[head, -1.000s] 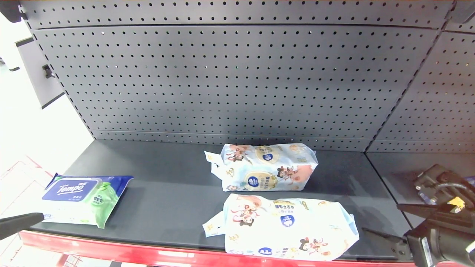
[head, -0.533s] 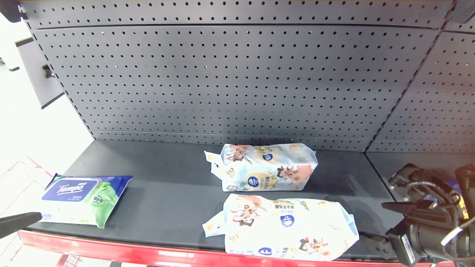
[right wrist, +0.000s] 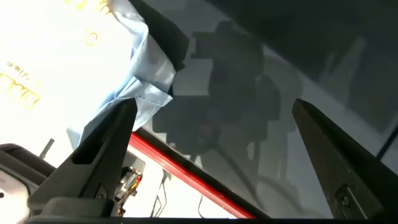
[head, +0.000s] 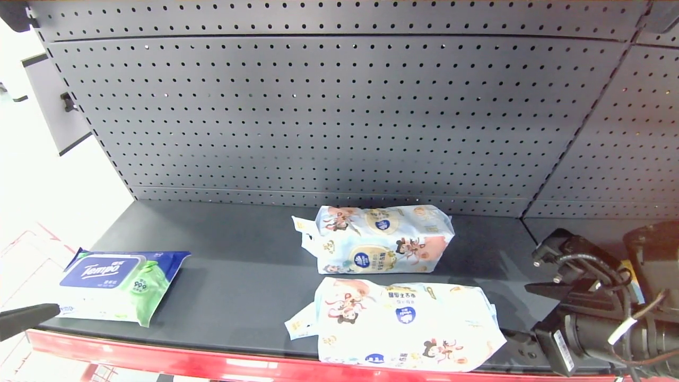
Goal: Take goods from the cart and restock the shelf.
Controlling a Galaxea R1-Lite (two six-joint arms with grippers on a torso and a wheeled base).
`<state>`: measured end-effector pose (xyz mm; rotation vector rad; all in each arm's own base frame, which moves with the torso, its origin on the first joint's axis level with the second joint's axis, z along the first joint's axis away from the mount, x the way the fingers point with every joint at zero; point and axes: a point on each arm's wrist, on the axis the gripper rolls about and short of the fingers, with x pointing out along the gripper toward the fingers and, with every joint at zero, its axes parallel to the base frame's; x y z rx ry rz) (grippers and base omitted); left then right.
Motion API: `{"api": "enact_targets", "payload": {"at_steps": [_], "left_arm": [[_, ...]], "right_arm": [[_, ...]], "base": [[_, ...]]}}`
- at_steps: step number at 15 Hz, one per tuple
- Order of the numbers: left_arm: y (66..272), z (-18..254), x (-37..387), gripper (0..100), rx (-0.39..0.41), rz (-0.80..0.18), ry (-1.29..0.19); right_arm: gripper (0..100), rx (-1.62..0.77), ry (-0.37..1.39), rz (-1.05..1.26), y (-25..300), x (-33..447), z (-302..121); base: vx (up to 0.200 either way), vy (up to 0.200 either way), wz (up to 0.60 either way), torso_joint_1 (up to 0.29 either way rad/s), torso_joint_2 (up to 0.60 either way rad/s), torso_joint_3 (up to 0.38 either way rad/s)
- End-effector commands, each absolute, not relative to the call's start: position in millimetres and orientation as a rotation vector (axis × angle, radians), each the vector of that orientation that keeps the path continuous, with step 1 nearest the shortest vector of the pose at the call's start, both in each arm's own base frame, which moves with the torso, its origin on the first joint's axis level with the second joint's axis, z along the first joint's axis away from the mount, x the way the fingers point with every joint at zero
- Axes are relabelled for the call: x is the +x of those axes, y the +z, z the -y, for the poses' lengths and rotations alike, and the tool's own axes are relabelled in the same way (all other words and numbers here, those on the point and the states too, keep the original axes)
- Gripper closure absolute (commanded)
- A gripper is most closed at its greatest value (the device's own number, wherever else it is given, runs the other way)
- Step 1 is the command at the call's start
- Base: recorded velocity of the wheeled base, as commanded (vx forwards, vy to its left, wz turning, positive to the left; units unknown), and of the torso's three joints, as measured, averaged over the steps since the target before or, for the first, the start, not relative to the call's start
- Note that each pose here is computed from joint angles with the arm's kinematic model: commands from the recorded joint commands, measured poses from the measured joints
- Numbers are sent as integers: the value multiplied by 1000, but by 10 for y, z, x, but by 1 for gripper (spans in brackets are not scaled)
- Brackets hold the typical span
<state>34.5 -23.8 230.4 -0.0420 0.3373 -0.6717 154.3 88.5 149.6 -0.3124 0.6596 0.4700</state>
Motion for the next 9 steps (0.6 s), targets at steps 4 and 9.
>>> {"api": "enact_targets", "payload": {"at_steps": [4, 9], "left_arm": [[2303, 231, 356, 0, -47, -339, -645], [2307, 219, 334, 0, -48, -328, -643]], "right_arm": [[0, -324, 488, -669, 1488, 1598, -951], [0, -331, 518, -659, 1514, 1614, -1036]], "base": [[0, 0, 0, 0, 0, 0], [0, 0, 0, 0, 0, 0]]}}
